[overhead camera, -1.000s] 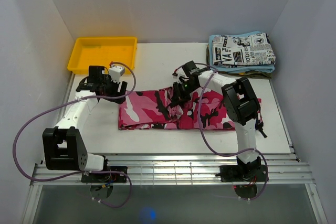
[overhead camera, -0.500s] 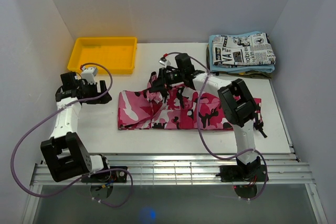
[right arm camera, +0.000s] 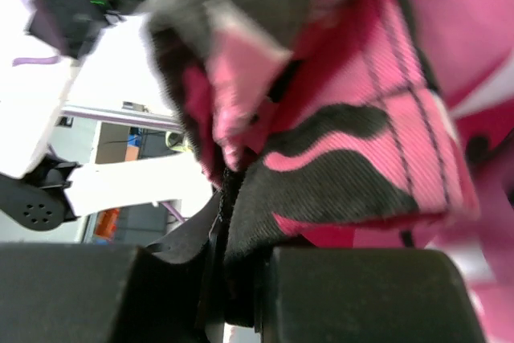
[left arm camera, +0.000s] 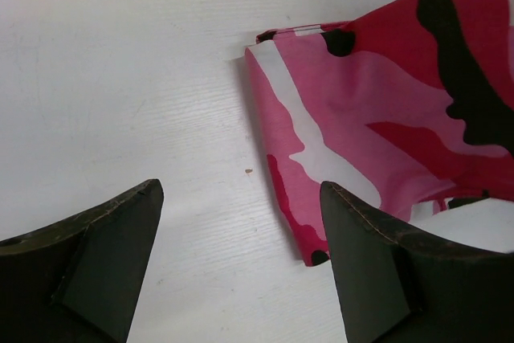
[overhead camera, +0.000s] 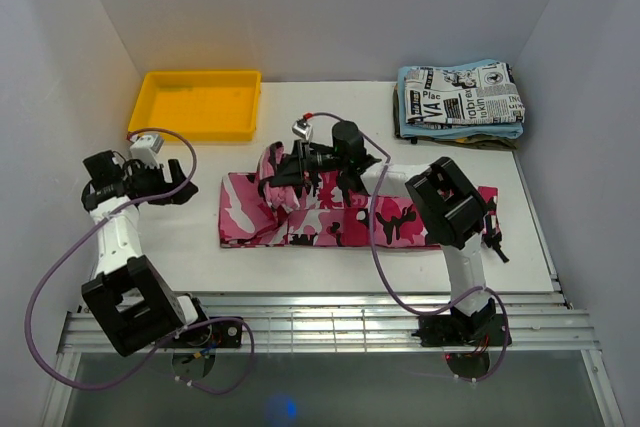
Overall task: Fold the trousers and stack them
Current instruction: Fold the trousers
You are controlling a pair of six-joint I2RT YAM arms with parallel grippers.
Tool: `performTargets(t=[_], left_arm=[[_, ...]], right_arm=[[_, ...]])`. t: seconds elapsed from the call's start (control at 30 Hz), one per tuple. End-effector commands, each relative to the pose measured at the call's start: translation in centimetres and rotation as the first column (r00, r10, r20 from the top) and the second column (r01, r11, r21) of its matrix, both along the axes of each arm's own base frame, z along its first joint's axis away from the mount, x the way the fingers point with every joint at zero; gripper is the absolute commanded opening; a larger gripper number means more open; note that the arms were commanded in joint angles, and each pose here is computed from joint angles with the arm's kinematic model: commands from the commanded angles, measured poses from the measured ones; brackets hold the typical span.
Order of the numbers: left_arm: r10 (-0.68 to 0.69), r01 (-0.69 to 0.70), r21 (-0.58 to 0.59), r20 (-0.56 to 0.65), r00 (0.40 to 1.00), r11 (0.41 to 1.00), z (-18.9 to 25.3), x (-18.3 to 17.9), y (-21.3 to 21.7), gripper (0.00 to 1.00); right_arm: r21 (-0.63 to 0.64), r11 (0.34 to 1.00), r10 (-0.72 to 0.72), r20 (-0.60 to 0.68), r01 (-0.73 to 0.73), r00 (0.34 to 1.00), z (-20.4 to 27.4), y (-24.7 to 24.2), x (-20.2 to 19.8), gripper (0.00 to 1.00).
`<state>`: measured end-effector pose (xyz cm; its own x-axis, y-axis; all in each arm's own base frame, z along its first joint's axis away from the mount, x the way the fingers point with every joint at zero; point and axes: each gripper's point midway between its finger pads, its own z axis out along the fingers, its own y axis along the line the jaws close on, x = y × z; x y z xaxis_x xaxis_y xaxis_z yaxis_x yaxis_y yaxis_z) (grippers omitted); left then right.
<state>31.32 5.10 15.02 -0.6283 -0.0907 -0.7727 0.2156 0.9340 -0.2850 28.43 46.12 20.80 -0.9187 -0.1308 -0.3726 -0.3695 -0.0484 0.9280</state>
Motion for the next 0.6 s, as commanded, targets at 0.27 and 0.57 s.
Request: performTargets(t=[0.27,0.57], left_arm=[[-0.411,0.310,0.441,0.153,0.899,0.842,0.0,-3.4,-2.4,0.90],[-0.717,0.535,0.601,0.093,0.690,0.594,-3.4,-5.9,-7.0,0.87]], right_arm=[[-0.085,0.995,-0.054,-0.085,0.047,0.995,-6.2,-5.4,-1.4,0.08],[-0.097,0.989,-0.124,-0.123,0.113,0.985,-5.3,-7.2,0.8,0.08]])
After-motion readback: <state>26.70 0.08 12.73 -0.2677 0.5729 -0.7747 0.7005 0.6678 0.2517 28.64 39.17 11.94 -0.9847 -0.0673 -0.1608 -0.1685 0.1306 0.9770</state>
